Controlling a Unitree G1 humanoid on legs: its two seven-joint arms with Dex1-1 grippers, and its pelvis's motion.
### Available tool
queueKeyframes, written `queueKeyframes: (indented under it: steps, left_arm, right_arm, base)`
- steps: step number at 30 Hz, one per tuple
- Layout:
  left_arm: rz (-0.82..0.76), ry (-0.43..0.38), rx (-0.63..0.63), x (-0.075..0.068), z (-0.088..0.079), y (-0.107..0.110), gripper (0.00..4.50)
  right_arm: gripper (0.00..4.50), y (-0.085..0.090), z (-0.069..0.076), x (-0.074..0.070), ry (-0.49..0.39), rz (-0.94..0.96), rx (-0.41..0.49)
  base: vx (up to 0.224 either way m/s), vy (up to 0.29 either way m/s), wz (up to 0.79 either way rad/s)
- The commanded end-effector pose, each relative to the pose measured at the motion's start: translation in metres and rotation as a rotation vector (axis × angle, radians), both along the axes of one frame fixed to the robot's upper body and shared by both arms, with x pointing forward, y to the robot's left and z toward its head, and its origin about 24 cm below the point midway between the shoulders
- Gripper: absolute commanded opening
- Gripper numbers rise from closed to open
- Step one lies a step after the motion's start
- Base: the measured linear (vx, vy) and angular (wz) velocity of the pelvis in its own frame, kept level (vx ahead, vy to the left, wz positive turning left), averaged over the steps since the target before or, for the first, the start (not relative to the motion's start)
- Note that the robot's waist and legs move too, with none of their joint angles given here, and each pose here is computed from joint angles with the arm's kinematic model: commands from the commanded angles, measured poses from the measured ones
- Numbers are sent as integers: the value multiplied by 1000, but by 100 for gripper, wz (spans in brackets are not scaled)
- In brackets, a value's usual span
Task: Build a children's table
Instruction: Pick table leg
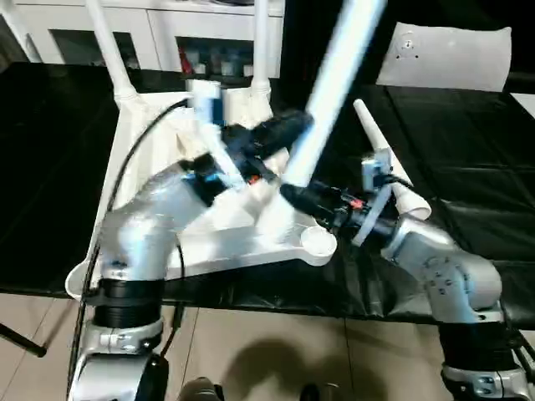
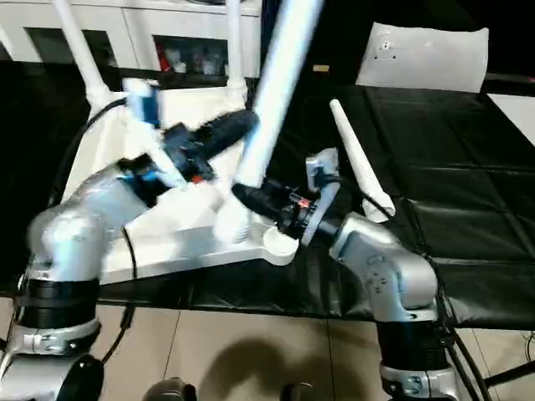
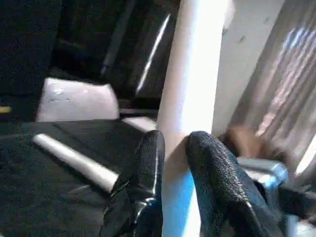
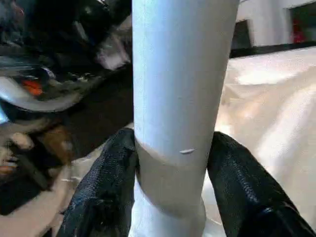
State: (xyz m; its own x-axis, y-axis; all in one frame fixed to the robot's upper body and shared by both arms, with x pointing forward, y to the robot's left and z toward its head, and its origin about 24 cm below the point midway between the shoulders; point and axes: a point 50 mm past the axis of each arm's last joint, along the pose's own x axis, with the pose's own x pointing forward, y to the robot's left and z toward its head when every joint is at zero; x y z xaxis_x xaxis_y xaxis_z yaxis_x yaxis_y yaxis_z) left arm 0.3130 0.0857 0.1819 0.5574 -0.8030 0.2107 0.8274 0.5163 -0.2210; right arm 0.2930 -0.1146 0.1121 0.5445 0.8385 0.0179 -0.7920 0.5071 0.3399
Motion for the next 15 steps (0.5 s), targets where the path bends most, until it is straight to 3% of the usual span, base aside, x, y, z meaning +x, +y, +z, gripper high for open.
queueKeyframes:
  steps: [1,6,15]
  left_arm:
    - [54,35,88,4,-12,-4,137]
    - [74,-3,145,0,-17,-2,137]
    - [-116,17,94,-19,-25,-2,137]
  right_arm:
    - [183,13,7,-2,-77,38,-37]
    - [183,14,2,1,-103,-9,-105]
    - [183,17,-3,1,-145,-14,-172]
  base:
    - [0,0,0]
    - [0,0,0]
    - [0,0,0]
